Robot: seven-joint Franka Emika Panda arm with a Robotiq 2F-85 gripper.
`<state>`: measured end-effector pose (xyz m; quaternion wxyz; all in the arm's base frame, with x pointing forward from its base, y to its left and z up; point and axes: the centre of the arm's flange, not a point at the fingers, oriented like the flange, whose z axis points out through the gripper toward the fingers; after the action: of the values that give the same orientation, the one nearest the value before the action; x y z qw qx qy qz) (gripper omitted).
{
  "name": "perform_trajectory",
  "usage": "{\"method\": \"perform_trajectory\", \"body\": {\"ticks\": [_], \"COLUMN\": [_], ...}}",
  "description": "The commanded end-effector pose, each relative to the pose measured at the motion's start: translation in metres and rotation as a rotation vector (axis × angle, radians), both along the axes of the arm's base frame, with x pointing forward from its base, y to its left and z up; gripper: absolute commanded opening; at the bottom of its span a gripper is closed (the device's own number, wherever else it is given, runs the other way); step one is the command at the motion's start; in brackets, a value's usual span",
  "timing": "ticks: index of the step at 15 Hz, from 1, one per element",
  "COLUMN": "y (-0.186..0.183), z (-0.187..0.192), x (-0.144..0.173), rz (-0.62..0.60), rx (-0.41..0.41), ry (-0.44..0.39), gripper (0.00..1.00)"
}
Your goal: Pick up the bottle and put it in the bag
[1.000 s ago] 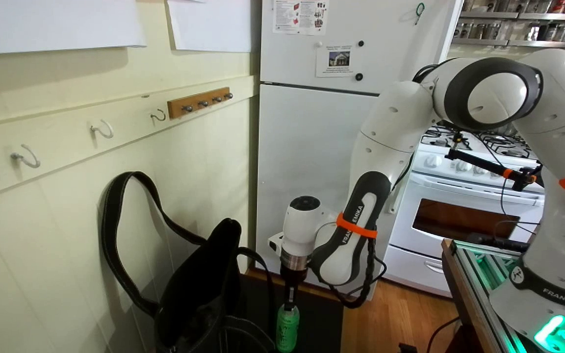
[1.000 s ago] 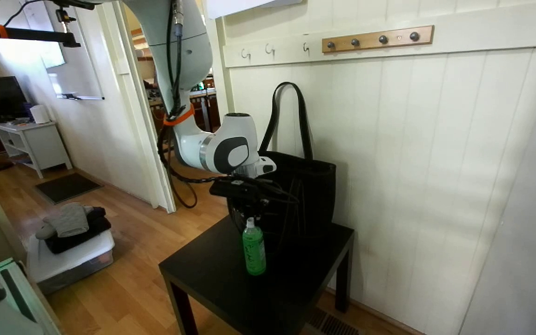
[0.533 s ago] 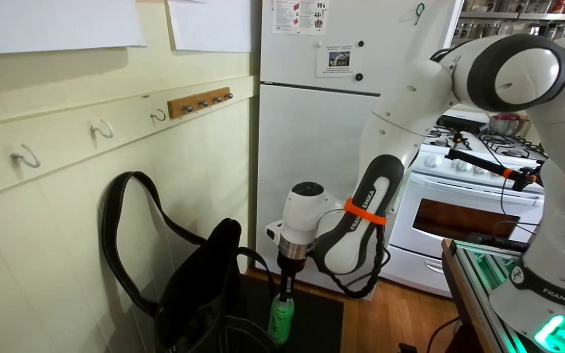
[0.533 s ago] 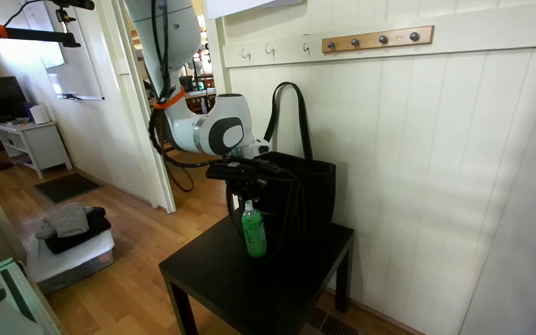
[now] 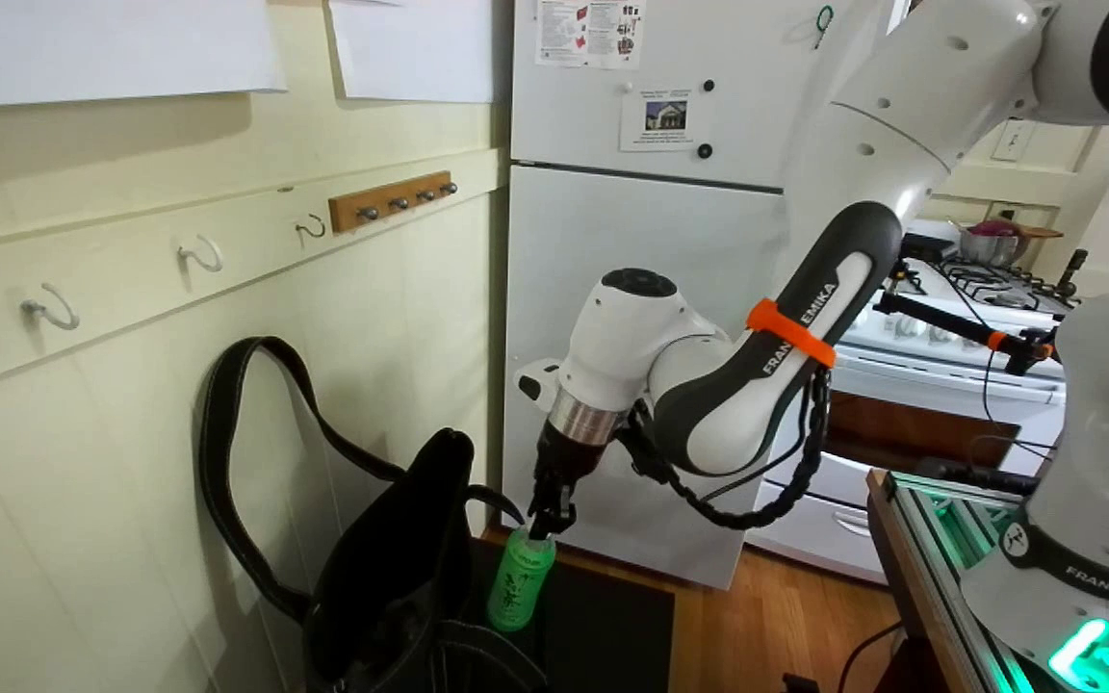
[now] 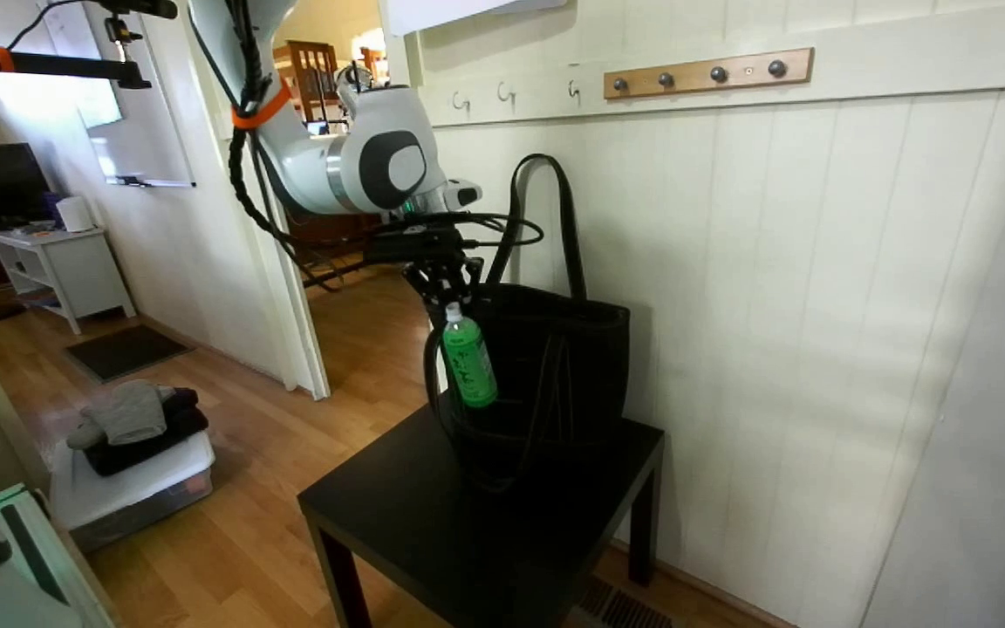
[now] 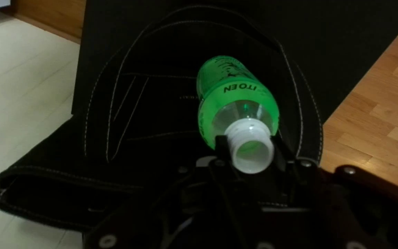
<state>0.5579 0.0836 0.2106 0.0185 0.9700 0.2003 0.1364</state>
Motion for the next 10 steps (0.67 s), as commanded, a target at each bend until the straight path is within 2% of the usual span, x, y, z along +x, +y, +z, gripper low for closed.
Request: {"method": "perform_trajectory", "body": {"ticks": [1, 10], "y": [0.007, 0.026], "z": [0.047, 0.119], "x": [-0.012, -0.002], "rz": [0.055, 0.222], "rx": [-0.013, -0.022], "ry": [-0.021, -0.175], "gripper": [0.08, 0.08]}}
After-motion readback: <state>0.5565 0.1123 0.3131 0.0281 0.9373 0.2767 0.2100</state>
